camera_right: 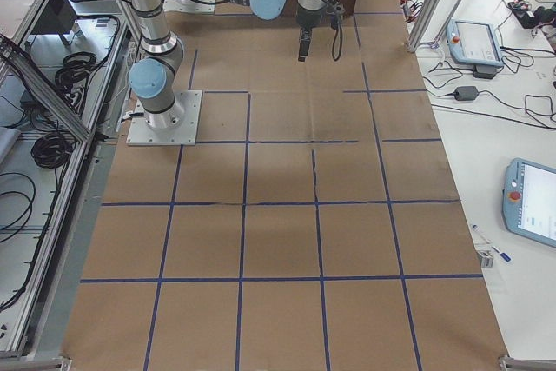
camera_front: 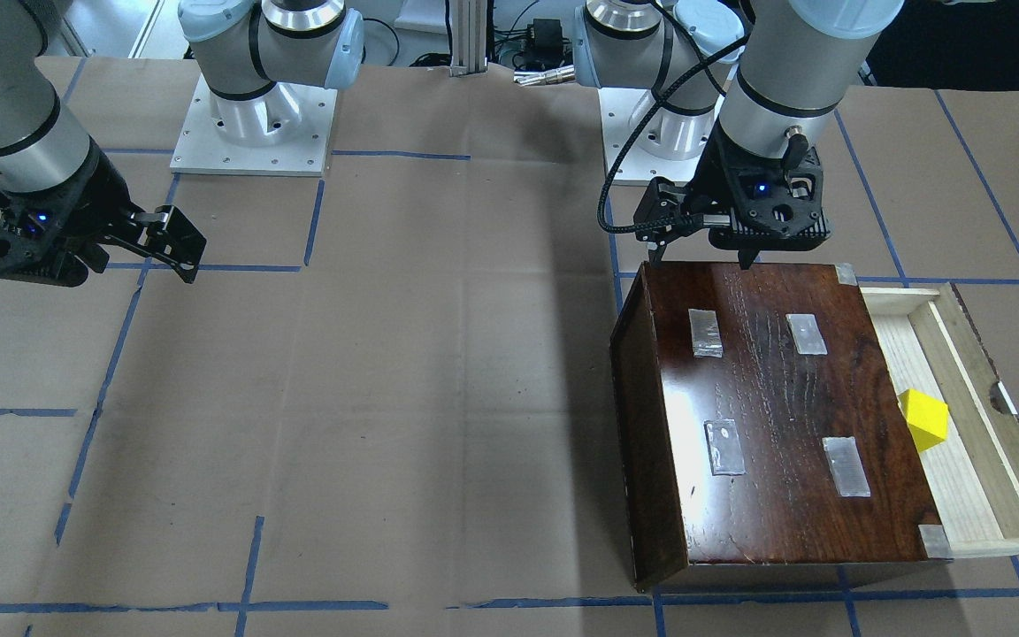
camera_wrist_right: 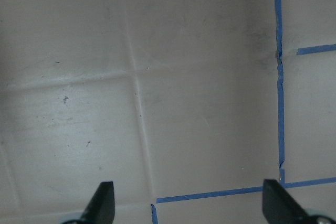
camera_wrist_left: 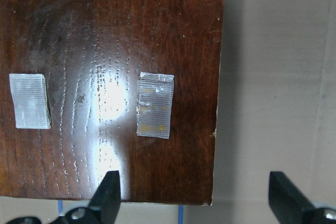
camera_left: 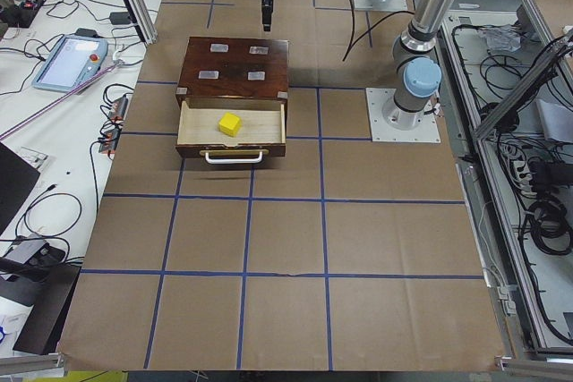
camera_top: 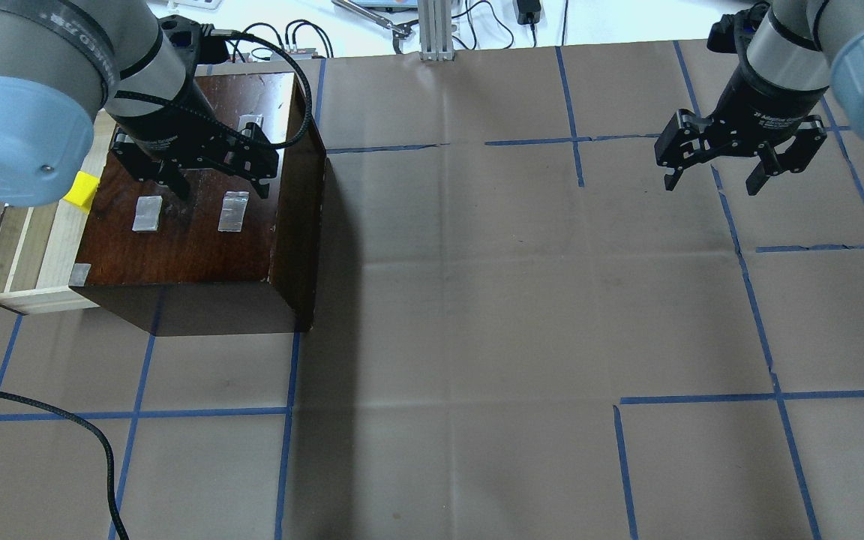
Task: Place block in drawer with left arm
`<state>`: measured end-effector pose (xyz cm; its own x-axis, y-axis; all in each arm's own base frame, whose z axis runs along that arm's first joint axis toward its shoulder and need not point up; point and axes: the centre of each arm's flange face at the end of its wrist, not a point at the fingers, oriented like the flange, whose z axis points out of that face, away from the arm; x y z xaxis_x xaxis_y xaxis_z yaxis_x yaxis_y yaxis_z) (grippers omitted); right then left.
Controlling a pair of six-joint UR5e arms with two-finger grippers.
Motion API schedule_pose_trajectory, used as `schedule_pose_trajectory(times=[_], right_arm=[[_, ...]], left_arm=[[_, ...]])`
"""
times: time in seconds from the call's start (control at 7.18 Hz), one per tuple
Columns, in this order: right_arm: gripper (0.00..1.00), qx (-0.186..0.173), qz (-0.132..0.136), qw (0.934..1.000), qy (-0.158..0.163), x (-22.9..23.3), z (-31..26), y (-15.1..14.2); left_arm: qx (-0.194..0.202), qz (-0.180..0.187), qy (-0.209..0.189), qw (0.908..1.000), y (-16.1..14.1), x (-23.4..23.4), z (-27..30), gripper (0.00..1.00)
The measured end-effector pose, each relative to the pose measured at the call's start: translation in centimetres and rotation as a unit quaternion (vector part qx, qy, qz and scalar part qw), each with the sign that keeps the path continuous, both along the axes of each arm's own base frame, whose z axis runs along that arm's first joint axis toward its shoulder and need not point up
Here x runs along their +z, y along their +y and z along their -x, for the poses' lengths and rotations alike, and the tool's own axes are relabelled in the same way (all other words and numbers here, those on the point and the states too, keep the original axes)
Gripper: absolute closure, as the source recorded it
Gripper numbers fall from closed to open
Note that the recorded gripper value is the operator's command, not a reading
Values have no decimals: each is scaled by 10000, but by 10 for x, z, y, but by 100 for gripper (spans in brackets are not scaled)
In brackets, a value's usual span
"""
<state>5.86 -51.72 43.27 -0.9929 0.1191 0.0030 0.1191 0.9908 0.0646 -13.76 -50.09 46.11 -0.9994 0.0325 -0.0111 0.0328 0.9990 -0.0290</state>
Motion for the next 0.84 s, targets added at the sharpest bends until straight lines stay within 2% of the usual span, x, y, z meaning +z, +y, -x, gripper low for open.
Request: schedule_pose_trajectory(times=[0.84], right_arm=[[0,0,-2,10000,0,0,0,0]], left_arm=[[-145,-8,7,9999,1,1,0,2]])
